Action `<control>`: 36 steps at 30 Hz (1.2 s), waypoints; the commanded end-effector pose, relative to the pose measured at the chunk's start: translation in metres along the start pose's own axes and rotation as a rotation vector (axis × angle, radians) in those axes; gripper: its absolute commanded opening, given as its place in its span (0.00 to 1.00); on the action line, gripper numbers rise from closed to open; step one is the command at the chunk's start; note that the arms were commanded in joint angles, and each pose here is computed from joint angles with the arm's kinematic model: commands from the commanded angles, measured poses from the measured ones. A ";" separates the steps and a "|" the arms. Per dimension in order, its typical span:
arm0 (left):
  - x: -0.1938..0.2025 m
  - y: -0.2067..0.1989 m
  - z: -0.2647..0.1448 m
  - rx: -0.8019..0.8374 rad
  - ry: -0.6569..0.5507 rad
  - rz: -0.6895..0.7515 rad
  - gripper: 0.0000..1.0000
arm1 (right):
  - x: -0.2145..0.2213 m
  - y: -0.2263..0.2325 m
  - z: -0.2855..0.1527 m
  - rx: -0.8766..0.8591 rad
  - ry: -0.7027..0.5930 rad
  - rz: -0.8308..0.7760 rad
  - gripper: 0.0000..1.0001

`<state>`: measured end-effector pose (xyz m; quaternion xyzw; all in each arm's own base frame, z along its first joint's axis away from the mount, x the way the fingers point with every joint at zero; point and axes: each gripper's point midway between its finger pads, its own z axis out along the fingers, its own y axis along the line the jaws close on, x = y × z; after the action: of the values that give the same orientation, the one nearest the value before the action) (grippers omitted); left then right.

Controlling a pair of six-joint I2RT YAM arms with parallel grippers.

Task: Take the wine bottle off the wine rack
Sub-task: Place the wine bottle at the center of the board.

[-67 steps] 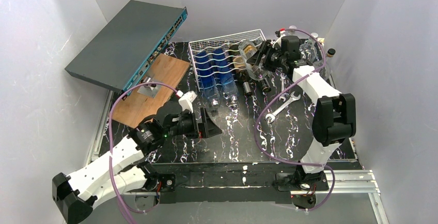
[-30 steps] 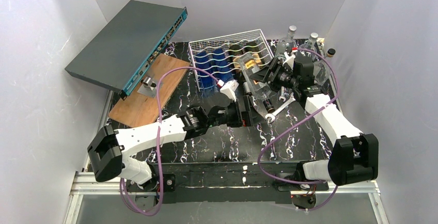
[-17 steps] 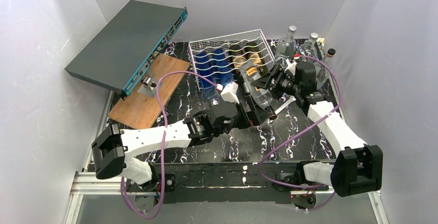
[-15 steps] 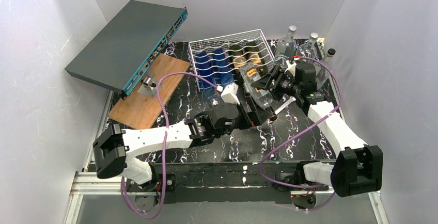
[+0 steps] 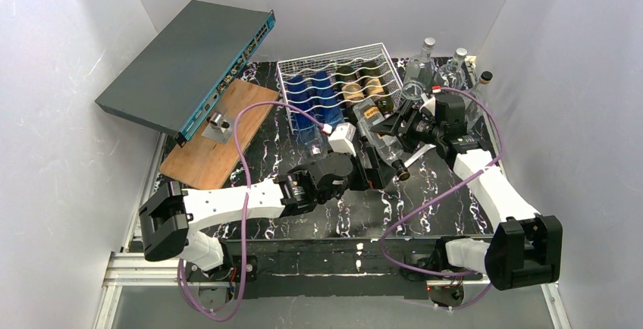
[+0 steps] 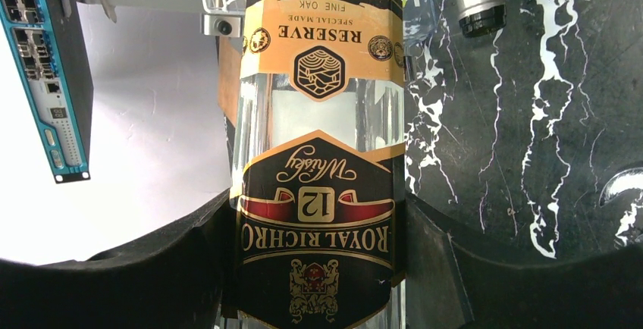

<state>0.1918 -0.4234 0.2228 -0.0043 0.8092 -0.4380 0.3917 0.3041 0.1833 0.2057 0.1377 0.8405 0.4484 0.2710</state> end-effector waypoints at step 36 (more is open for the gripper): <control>0.055 -0.054 -0.035 0.745 0.077 1.619 0.86 | 0.068 -0.003 -0.033 -0.071 0.139 0.004 0.01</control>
<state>0.1155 -0.4378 0.2235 0.7037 0.4114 -0.2566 0.5193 0.2227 0.1789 0.1561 0.1473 0.8744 0.4307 0.1681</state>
